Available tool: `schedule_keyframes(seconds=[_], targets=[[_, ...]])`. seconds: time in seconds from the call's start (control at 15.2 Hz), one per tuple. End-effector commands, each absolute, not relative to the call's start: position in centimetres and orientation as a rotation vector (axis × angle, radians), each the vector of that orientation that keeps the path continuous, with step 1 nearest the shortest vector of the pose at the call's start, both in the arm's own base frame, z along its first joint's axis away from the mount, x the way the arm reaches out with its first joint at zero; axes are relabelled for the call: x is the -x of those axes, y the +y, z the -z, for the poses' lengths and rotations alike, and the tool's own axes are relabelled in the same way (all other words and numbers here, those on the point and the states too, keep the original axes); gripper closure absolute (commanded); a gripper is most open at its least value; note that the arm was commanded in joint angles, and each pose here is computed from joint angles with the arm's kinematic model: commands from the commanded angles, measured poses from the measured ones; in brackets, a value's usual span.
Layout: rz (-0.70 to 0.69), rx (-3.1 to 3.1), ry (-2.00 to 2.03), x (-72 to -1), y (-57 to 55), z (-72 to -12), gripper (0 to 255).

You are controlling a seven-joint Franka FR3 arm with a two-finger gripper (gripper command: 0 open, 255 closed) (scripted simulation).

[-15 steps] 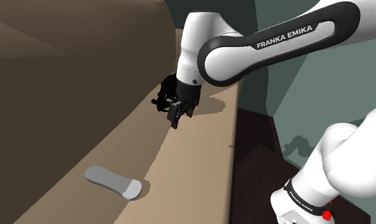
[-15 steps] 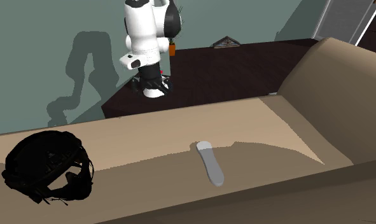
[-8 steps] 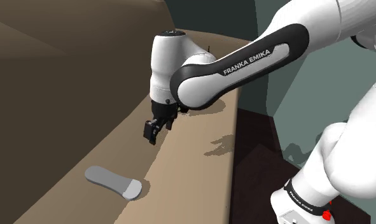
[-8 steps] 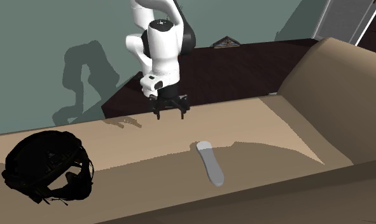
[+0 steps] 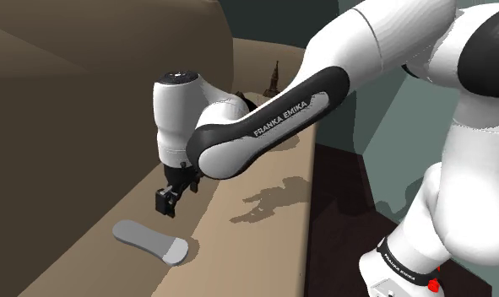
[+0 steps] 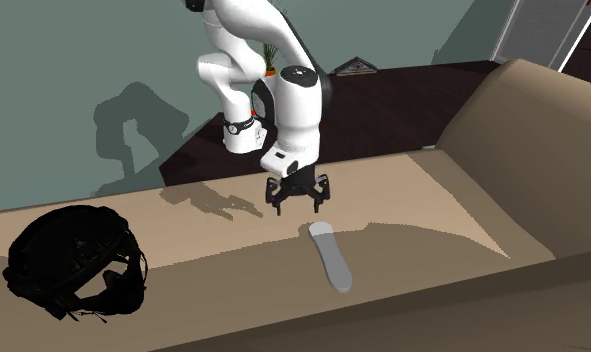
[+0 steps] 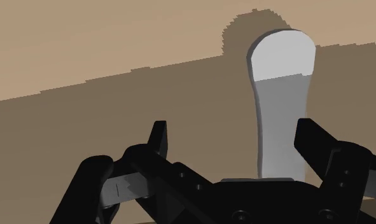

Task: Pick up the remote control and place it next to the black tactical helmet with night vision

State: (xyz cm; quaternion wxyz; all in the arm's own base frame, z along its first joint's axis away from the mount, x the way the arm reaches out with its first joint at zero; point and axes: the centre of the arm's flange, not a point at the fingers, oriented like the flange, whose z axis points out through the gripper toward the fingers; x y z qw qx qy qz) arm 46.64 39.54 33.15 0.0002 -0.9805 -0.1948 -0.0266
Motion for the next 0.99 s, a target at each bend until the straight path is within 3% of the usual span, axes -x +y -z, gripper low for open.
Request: schedule_keyframes(seconds=[0.0,0.46,0.92], targets=[[0.088,3.079,-0.648,-47.0,42.0,-31.2,0],[0.099,3.072,-0.767,-47.9,49.4,-26.4,0],[0.099,3.072,-0.767,-48.1,49.3,-22.7,0]])
